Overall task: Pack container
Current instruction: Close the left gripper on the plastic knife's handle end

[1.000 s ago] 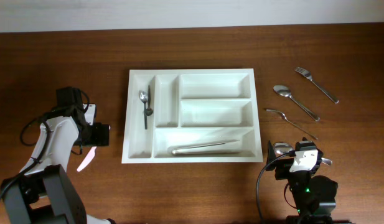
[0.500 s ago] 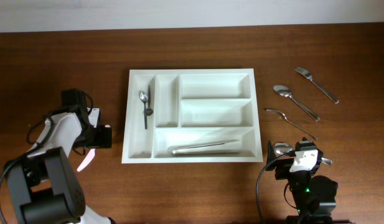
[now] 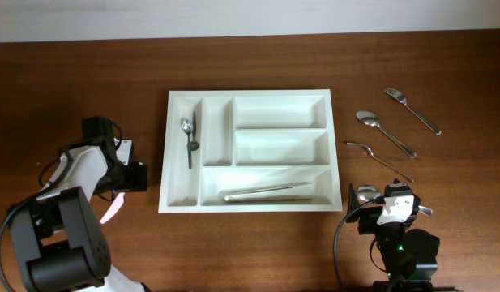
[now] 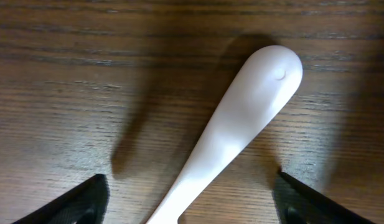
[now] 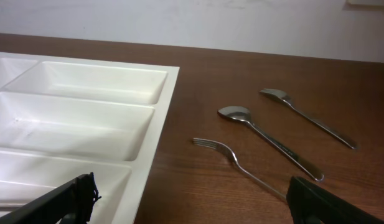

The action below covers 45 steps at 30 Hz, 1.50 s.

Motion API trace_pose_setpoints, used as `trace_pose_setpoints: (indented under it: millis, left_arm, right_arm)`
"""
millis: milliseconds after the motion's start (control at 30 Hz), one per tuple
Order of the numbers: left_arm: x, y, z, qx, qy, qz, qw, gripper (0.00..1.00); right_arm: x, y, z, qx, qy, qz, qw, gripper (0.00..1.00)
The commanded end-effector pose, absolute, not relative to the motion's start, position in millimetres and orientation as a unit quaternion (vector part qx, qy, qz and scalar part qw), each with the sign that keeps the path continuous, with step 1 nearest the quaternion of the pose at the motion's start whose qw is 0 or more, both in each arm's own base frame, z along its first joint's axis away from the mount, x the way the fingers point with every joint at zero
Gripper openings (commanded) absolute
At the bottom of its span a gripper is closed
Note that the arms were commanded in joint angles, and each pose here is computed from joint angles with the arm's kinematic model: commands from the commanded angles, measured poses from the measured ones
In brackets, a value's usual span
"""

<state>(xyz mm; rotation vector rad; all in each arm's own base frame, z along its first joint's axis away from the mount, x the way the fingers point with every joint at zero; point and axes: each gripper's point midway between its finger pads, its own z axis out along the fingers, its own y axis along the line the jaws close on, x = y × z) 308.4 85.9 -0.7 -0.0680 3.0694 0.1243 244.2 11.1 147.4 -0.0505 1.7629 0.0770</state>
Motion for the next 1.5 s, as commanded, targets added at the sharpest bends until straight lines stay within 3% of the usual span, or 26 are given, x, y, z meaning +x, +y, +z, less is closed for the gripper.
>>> trace_pose_setpoints:
  millis: [0,133,700,867,1467]
  left_arm:
    - [305.8,82.4,-8.8,-0.024,0.999,0.026,0.027,0.82]
    - [306.1,82.4,-9.9,-0.024,0.999,0.026,0.026,0.7]
    - [301.4,81.0,-29.1,-0.035,0.999,0.02,0.002,0.69]
    - [303.8,78.3,-29.1,-0.036,0.999,0.012,0.008,0.53]
    - [305.2,78.8,-29.1,-0.036,0.999,0.013,0.01,0.15]
  right_arm:
    - [243.7,14.7,145.6,-0.029,0.77,0.039,0.636,0.99]
    - [243.7,14.7,145.6,-0.029,0.77,0.039,0.636,0.99]
    - [243.7,14.7,145.6,-0.029,0.77,0.039,0.636,0.99]
    - [243.7,14.7,145.6,-0.029,0.77,0.039,0.636,0.99]
    - [243.7,14.7,145.6,-0.029,0.77,0.039,0.636,0.99]
